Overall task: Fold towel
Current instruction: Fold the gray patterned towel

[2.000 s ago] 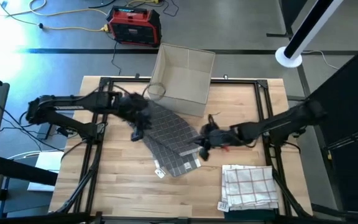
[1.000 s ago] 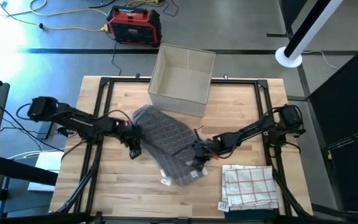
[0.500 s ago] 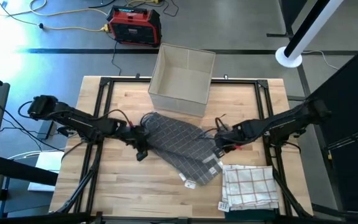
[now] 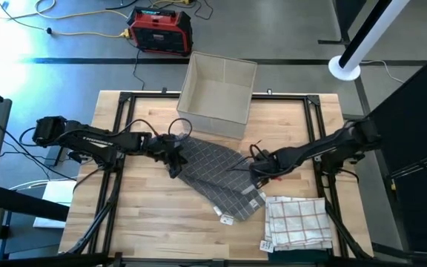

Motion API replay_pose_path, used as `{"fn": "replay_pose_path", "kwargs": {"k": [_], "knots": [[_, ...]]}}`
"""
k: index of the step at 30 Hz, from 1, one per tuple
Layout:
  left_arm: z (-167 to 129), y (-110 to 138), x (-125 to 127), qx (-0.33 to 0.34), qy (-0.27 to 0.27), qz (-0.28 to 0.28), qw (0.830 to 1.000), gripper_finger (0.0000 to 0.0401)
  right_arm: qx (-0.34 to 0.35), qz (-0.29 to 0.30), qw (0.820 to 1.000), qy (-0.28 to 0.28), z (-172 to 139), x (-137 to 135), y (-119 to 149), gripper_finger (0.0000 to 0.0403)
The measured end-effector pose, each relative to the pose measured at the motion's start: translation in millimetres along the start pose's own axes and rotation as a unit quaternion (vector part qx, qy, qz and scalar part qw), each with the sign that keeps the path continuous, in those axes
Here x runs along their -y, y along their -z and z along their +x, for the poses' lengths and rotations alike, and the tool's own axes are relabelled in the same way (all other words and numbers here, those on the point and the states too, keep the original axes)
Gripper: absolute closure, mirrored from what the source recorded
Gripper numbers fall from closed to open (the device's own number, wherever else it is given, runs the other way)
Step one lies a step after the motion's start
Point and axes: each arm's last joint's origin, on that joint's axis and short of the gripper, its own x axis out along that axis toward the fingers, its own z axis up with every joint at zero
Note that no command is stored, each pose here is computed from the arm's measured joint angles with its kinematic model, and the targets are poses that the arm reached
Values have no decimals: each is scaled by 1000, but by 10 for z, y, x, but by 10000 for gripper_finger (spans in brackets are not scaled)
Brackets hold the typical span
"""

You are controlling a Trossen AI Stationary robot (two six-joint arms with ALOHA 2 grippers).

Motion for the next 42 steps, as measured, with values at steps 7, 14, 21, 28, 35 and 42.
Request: {"fn": "replay_pose_path", "kwargs": {"k": [7, 14, 21, 28, 35, 42], "knots": [[0, 7, 12, -4, 7, 2, 1000, 380, -36, 0, 999, 25, 215, -17, -66, 187], [0, 11, 19, -5, 9, 3, 1000, 380, -24, -3, 1000, 8, 188, -3, -148, 221], [0, 12, 23, -7, 14, 3, 1000, 380, -57, 10, 997, -51, 4, 46, -189, 228], [0, 6, 26, -4, 15, 11, 1000, 380, -52, 51, 997, -39, 136, 190, -356, 228], [0, 7, 26, -4, 15, 7, 1000, 380, -54, 63, 996, -41, 328, 336, -296, 237], [0, 12, 23, -7, 14, 7, 1000, 380, -43, 35, 998, -15, 272, 343, -221, 367]]}}
